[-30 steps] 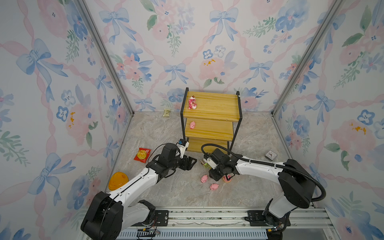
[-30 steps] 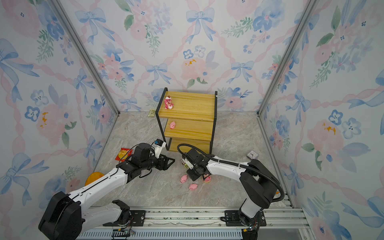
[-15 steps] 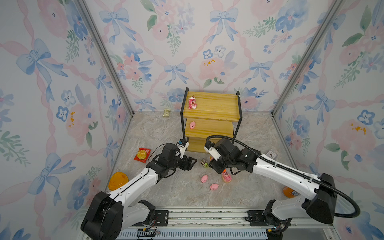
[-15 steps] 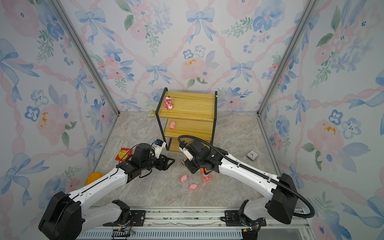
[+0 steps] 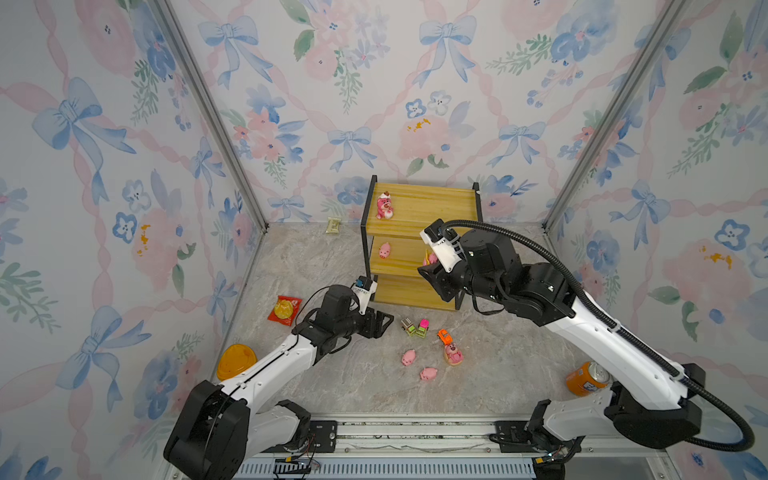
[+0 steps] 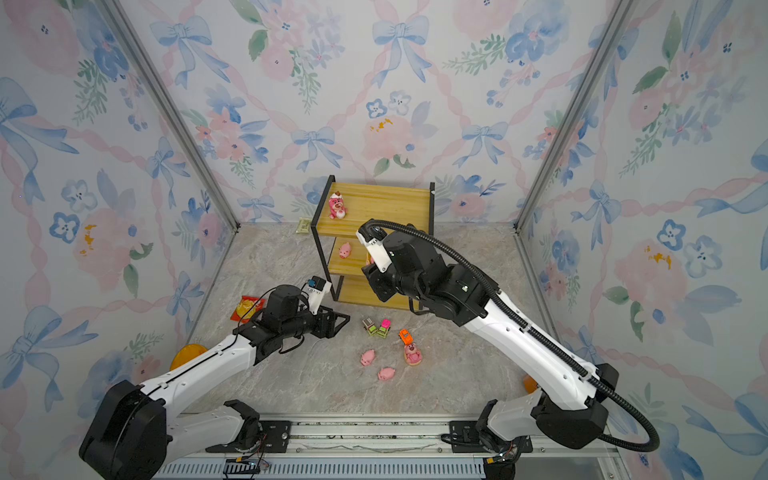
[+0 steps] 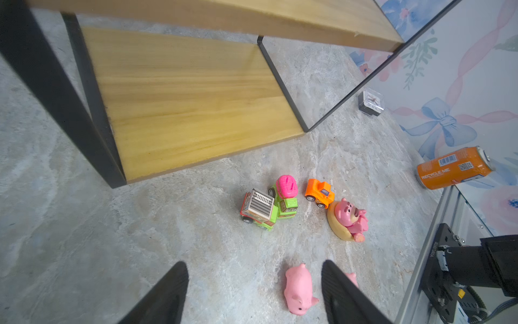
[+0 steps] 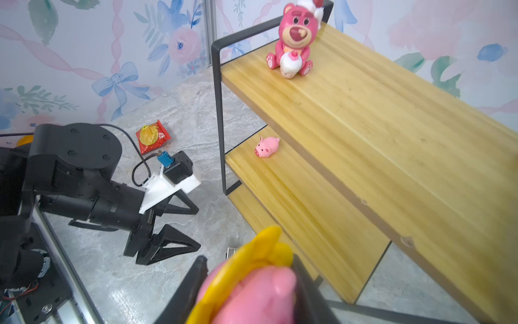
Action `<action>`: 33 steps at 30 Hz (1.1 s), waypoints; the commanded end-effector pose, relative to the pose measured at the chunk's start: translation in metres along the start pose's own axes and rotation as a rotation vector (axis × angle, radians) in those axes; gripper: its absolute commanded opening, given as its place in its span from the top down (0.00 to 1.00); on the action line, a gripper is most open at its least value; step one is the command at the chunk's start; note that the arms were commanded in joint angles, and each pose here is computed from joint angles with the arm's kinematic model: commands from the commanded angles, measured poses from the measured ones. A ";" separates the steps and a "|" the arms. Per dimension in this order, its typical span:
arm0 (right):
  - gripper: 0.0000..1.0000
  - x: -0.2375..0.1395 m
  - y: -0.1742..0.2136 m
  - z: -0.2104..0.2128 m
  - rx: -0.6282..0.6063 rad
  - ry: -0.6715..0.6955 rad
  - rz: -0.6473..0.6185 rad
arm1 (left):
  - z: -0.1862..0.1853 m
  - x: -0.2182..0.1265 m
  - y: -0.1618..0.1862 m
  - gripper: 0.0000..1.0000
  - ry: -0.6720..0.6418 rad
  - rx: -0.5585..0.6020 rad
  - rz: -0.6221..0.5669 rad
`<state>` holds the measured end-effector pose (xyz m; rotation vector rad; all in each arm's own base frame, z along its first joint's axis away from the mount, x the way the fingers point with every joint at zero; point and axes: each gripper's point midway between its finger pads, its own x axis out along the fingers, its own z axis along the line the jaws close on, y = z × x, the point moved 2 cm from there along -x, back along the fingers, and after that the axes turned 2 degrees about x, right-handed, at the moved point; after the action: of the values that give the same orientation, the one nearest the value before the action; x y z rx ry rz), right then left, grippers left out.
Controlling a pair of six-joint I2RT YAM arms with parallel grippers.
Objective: Place and organize the plastic toys onto the shelf
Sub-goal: 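Lift the held pig with the right gripper up to the top shelf, then carry the held pig over the top shelf beside the pink bear and lower it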
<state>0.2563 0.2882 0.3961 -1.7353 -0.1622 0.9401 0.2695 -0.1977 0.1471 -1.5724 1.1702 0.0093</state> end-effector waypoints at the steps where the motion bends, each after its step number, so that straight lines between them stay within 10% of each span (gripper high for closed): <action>1: 0.74 0.005 -0.023 -0.007 -0.037 0.083 -0.033 | 0.000 0.002 0.002 0.24 0.031 0.025 0.004; 33: 0.72 0.054 -0.079 -0.096 0.192 0.523 -0.107 | -0.002 0.010 -0.003 0.24 0.132 0.065 0.018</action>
<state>0.3822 0.2984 0.4332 -1.7570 0.1276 0.4435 0.2717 -0.2029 0.1364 -1.5317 1.2764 -0.0764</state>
